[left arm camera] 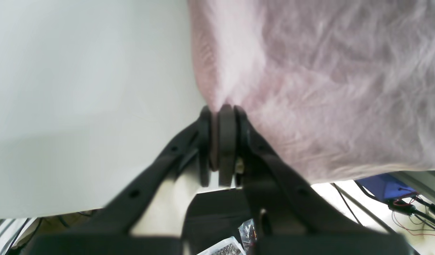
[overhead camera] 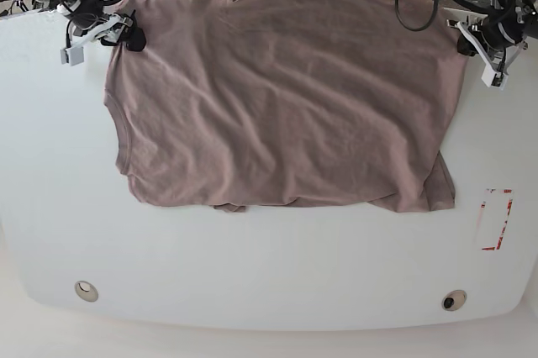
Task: Fold the T-shirt properly
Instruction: 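Lift the shirt edge with both grippers and shake it out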
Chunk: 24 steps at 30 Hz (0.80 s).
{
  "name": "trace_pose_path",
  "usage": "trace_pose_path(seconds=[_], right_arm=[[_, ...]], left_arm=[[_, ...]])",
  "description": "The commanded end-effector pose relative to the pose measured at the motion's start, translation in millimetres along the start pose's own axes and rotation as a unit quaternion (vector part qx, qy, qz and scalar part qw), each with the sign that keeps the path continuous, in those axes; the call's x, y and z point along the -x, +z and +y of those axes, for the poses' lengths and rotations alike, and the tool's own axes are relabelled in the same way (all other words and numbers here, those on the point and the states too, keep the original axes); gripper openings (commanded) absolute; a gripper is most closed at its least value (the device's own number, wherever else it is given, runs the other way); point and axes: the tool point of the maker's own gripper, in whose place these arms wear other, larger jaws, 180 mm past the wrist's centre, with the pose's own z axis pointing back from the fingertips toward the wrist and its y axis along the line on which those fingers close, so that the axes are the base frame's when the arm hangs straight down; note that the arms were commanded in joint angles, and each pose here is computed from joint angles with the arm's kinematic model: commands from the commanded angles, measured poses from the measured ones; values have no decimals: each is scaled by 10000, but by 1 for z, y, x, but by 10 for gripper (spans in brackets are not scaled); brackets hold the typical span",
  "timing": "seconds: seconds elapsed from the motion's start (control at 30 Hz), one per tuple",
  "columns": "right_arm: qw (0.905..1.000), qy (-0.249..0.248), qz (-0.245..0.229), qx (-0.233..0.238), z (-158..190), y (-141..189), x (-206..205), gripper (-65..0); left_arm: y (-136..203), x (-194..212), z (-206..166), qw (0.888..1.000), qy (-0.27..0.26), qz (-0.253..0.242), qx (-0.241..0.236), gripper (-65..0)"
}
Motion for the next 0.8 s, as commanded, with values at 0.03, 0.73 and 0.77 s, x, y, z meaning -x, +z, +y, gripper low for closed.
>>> trace_pose_path(seconds=[0.03, 0.73, 0.77], right_arm=[[9998, -1, 146, 120, -6, 10, 14, -212], [9981, -85, -52, 614, -38, 39, 5, -212], [9980, -113, -22, 619, -38, 39, 8, -212]], left_arm=[[7, -8, 6, 9998, -79, -133, -99, -642], [16, -12, 23, 9993, -150, -141, -303, -642], [16, -11, 23, 9993, -149, -134, -302, -642]])
